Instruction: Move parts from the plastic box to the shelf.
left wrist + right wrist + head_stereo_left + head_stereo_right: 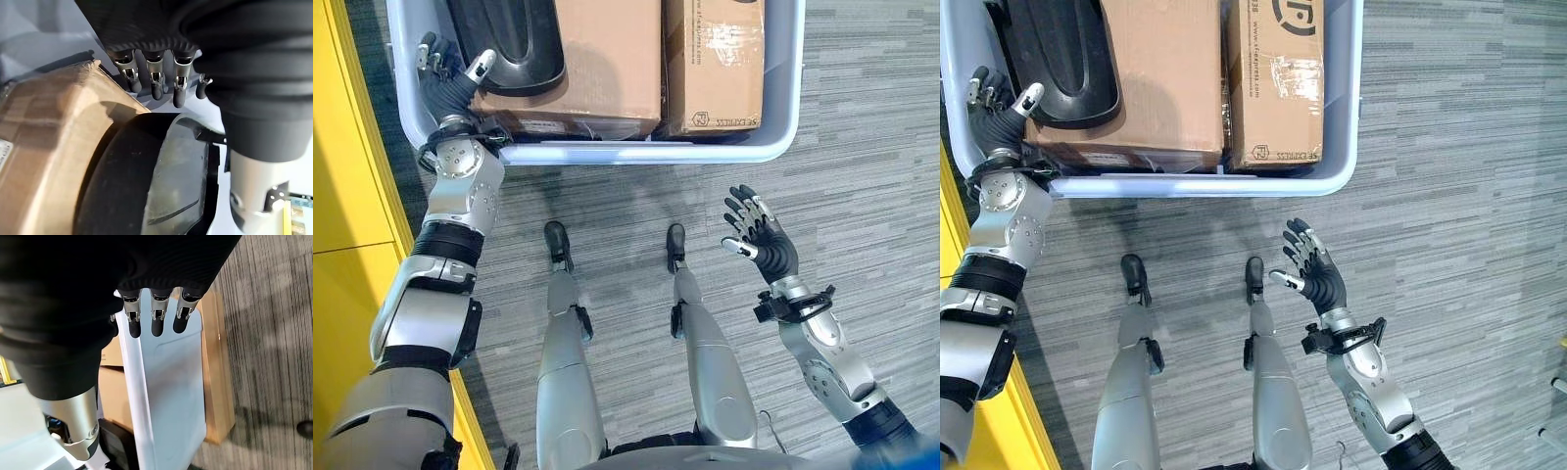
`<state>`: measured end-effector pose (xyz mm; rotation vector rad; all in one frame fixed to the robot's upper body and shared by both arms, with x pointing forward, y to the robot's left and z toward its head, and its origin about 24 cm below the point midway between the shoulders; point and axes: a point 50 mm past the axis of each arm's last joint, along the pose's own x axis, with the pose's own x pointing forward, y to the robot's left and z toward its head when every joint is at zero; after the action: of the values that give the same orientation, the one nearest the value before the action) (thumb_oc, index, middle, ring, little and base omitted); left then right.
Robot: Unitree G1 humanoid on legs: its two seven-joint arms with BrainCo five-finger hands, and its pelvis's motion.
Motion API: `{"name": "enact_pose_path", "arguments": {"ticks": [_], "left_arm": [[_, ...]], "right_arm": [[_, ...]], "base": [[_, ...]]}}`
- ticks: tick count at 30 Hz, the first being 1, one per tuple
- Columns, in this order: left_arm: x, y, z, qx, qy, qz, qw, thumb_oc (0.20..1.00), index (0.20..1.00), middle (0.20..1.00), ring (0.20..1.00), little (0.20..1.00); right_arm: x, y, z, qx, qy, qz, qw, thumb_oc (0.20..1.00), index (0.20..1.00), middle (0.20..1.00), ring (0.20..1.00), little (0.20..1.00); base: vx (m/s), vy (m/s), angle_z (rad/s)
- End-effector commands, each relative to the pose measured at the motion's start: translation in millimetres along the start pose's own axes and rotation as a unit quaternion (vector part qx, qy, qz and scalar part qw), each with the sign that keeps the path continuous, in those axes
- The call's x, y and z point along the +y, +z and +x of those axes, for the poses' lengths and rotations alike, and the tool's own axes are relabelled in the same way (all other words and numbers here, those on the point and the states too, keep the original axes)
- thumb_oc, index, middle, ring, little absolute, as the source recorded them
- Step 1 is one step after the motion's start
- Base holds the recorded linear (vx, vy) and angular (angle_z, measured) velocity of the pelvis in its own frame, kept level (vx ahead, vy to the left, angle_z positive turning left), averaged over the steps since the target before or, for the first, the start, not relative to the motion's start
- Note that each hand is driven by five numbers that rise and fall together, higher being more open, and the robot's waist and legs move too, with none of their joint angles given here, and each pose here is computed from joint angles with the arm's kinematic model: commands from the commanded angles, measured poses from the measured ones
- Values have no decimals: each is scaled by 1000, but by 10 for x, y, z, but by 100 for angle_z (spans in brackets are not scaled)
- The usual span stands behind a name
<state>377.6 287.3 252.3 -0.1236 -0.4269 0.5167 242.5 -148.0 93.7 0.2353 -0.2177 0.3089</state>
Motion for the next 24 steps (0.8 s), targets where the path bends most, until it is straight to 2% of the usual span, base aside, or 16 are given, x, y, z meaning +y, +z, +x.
{"name": "enact_pose_path", "arguments": {"ticks": [1, 7, 11, 17, 20, 24], "left_arm": [[749, 64, 202, 33, 132, 86, 987, 1000, 1000, 1000, 1000, 1000], [790, 144, 239, 29, 128, 100, 986, 1000, 1000, 1000, 1000, 1000], [833, 39, 201, 45, 128, 94, 986, 1000, 1000, 1000, 1000, 1000], [703, -300, 32, 76, 113, 28, 990, 1000, 1000, 1000, 1000, 1000], [484, -561, -167, 94, 76, -19, 993, 1000, 1000, 1000, 1000, 1000], [367, -885, -433, 135, 54, -37, 989, 1000, 1000, 1000, 1000, 1000]], "right_arm": [[-158, 184, -45, -32, -11, -16, 999, 1000, 1000, 1000, 1000, 1000], [-153, 138, -92, -20, -5, -6, 1000, 1000, 1000, 1000, 1000, 1000], [-154, 102, -116, -10, -4, -1, 1000, 1000, 1000, 1000, 1000, 1000], [-143, 81, -118, -6, -6, 0, 1000, 1000, 1000, 1000, 1000, 1000], [-125, 87, -90, -10, -9, 0, 1000, 1000, 1000, 1000, 1000, 1000], [-104, 80, -55, -11, -11, 0, 1000, 1000, 1000, 1000, 1000, 1000]], "base": [[0, 0, 0], [0, 0, 0], [0, 0, 0], [0, 0, 0], [0, 0, 0], [-1, -1, 2]]}}
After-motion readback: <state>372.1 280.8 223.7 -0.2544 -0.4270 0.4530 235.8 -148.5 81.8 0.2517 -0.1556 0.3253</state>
